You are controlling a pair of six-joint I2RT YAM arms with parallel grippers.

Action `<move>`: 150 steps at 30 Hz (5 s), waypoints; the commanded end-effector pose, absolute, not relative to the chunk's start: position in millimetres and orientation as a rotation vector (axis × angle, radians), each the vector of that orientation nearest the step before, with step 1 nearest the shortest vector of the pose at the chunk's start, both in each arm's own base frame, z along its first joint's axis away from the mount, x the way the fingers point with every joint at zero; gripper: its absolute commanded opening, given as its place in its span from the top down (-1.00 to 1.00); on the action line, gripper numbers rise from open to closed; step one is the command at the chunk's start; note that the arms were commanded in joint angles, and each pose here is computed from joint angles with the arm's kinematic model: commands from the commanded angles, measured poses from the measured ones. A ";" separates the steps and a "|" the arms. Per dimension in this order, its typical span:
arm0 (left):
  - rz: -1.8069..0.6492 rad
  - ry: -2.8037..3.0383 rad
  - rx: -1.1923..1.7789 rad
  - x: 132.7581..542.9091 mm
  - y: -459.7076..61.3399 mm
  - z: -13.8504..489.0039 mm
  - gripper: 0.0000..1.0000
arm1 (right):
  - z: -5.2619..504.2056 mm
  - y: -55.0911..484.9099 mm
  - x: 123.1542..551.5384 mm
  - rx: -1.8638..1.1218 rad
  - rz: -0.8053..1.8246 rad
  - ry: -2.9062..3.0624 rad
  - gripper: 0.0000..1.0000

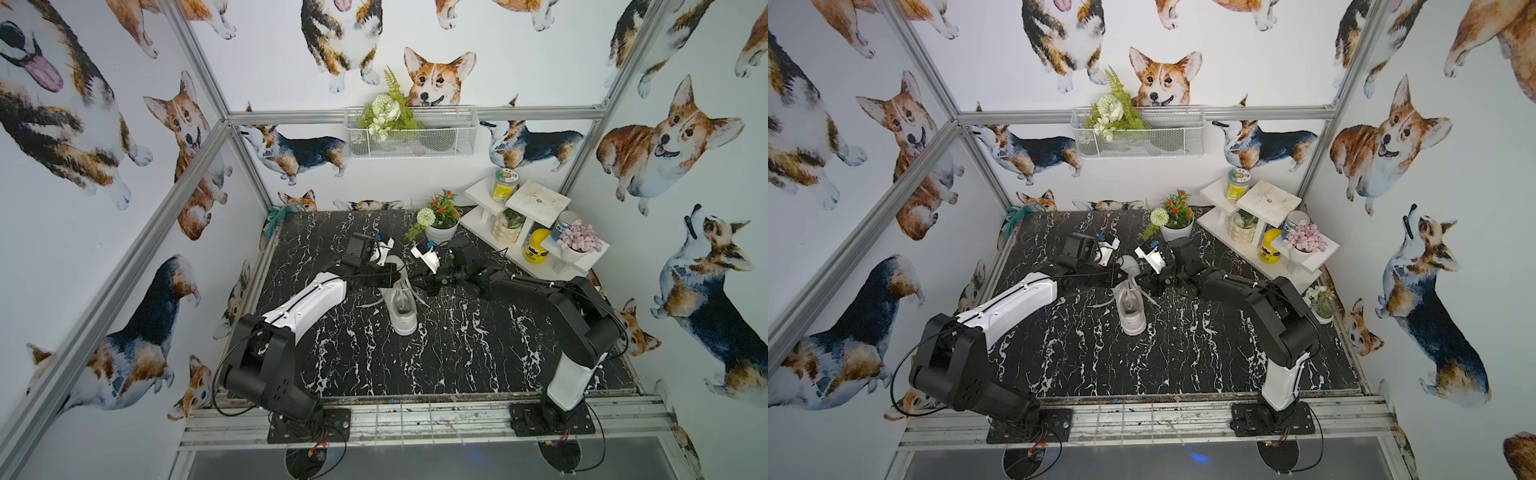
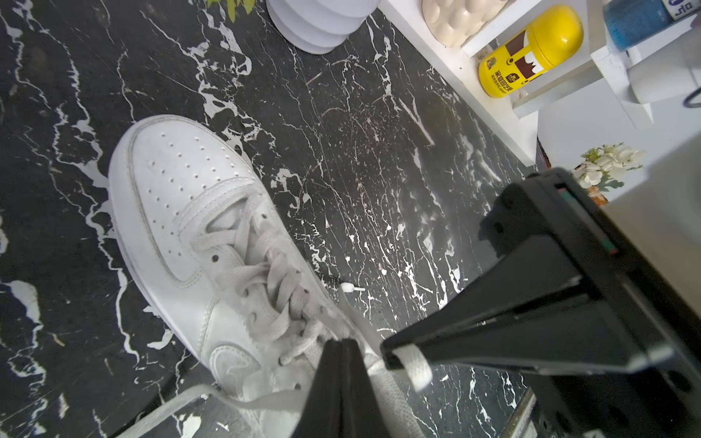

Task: Tie the shoes
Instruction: Cross the shoelace with the shoelace.

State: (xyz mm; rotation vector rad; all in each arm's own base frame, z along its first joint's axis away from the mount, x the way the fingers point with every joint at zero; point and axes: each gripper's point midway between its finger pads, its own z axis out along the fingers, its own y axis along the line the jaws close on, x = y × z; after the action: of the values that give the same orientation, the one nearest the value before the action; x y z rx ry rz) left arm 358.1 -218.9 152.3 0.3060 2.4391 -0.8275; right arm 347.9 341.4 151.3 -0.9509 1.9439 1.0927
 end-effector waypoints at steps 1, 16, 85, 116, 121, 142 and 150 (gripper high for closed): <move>-0.829 2.412 0.302 361.5 -219.5 157.3 1.00 | 151.0 346.5 340.0 -0.985 1.112 1.935 1.00; -0.840 2.407 0.296 361.2 -220.4 158.7 1.00 | 144.2 364.7 347.7 -0.996 1.135 1.948 1.00; -0.952 2.404 0.181 376.2 -202.4 148.4 0.23 | 132.2 370.6 363.4 -0.904 1.123 1.977 1.00; -1.039 2.386 0.170 361.3 -215.6 144.5 0.39 | 128.7 375.0 363.8 -0.921 1.112 1.989 1.00; -1.038 2.404 0.166 360.2 -216.2 136.7 0.40 | 130.3 375.1 363.8 -0.921 1.113 1.985 1.00; -1.033 2.433 0.155 347.4 -213.4 127.5 0.39 | 131.4 375.6 364.0 -0.918 1.113 1.981 1.00; -1.084 2.436 0.165 344.5 -222.8 124.2 0.43 | 132.1 376.2 363.5 -0.914 1.120 1.977 1.00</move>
State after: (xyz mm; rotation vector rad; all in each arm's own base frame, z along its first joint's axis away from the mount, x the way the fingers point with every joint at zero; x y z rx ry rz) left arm 364.7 -211.5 133.8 0.1340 2.3708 -0.9811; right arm 362.2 373.2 126.3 -0.9110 2.0079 1.1200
